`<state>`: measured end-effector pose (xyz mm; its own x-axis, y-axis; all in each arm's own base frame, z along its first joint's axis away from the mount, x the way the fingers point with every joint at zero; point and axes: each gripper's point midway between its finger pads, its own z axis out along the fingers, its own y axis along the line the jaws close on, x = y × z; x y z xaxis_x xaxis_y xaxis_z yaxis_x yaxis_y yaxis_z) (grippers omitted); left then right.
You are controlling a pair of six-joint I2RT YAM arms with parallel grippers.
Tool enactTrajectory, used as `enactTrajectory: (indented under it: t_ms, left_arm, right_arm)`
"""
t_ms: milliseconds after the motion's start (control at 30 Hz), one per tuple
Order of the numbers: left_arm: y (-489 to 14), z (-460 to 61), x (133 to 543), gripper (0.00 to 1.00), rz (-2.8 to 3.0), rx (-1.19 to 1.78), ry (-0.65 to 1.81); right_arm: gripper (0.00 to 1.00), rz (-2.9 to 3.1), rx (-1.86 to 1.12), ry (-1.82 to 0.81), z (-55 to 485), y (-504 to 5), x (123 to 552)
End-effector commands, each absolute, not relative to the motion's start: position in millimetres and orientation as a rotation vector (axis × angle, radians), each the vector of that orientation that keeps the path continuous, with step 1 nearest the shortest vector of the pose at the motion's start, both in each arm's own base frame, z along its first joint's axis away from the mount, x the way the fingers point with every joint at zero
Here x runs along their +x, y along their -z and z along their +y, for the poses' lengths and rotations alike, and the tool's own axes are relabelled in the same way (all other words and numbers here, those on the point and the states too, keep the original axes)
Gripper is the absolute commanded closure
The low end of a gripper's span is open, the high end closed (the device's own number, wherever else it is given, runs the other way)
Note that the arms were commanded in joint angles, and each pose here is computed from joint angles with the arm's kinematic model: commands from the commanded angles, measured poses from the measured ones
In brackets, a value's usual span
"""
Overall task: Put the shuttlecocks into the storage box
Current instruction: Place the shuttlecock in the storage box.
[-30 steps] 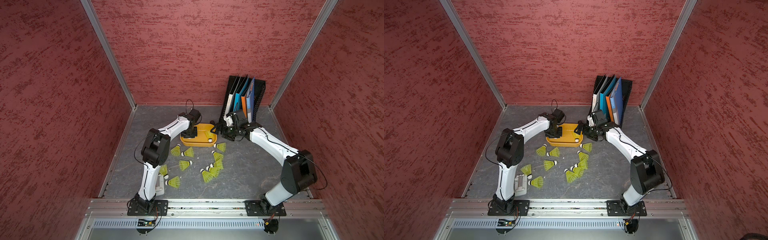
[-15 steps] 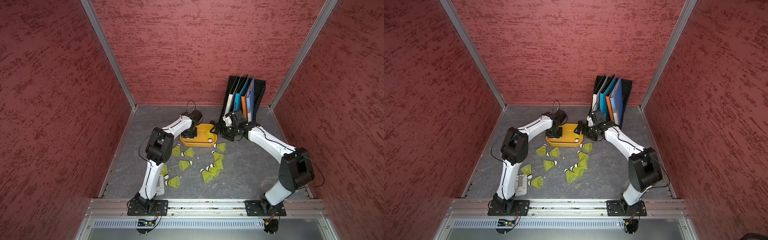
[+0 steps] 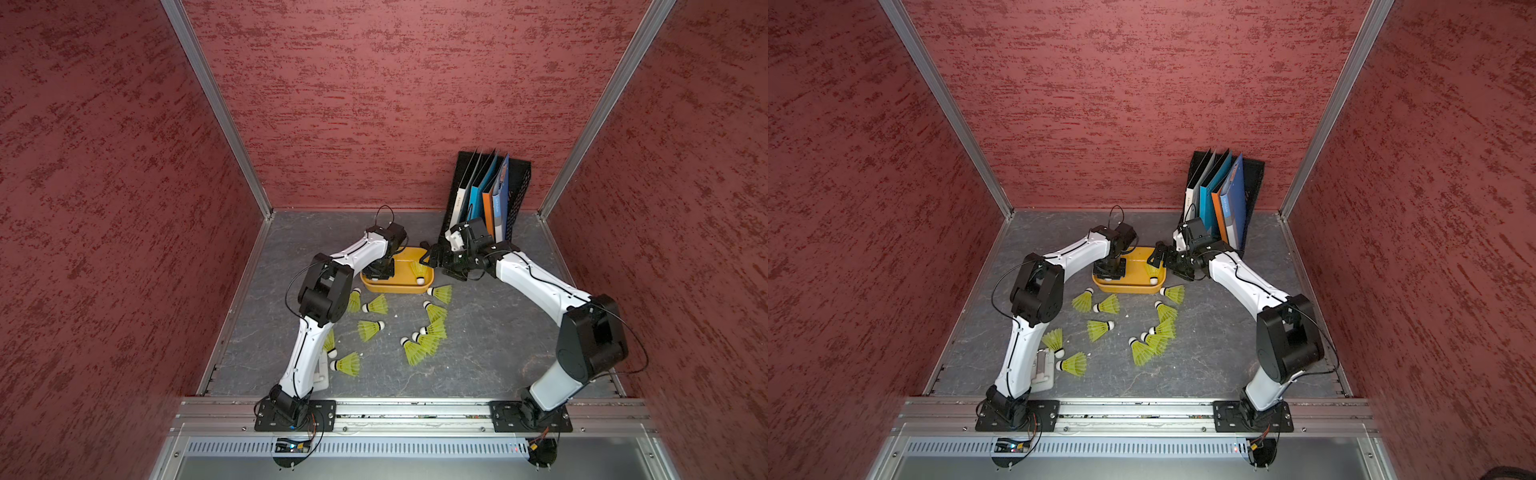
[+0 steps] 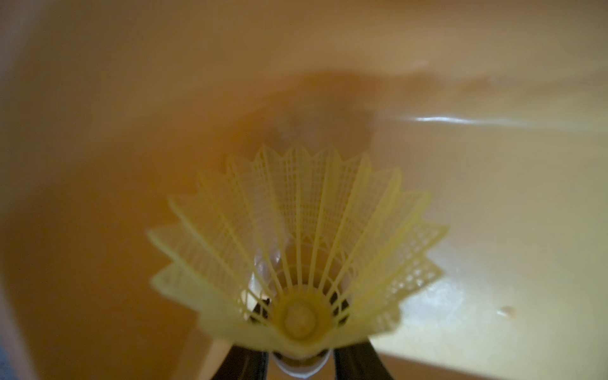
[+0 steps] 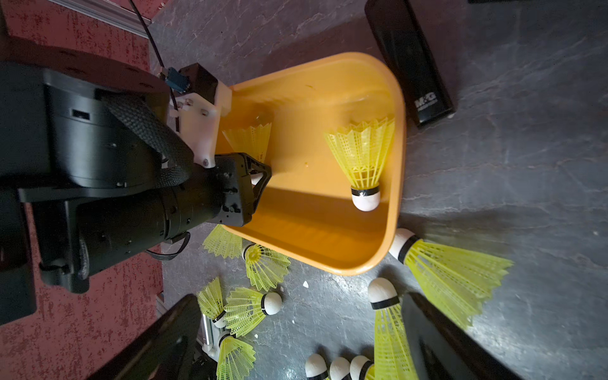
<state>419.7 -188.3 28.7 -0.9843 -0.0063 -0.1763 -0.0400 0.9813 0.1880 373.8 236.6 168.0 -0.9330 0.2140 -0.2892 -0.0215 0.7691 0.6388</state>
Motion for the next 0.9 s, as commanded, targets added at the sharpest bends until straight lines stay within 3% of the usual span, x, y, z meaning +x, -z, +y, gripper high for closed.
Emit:
enactTrajectory:
  t_ms: [0, 167, 467, 867]
  left_arm:
    - [-31.8, -185.8, 421.3, 0.66, 2.94, -0.023, -0.323]
    - [-33.6, -187.9, 421.8, 0.51, 2.931, -0.02, -0.324]
    - [-40.6, -189.1, 422.4, 0.48, 2.91, -0.017, -0.333]
    - [-61.5, -197.2, 423.3, 0.33, 2.861, -0.007, -0.293]
  right_arm:
    - [0.01, 2.597, 0.136, -0.951, 237.3, -176.6, 375.9]
    - [0.01, 2.598, 0.134, -0.954, 237.8, -176.4, 375.7]
    - [0.01, 2.599, 0.132, -0.953, 237.7, -176.2, 375.3]
    - [0.02, 2.6, 0.136, -0.937, 235.4, -176.1, 374.5]
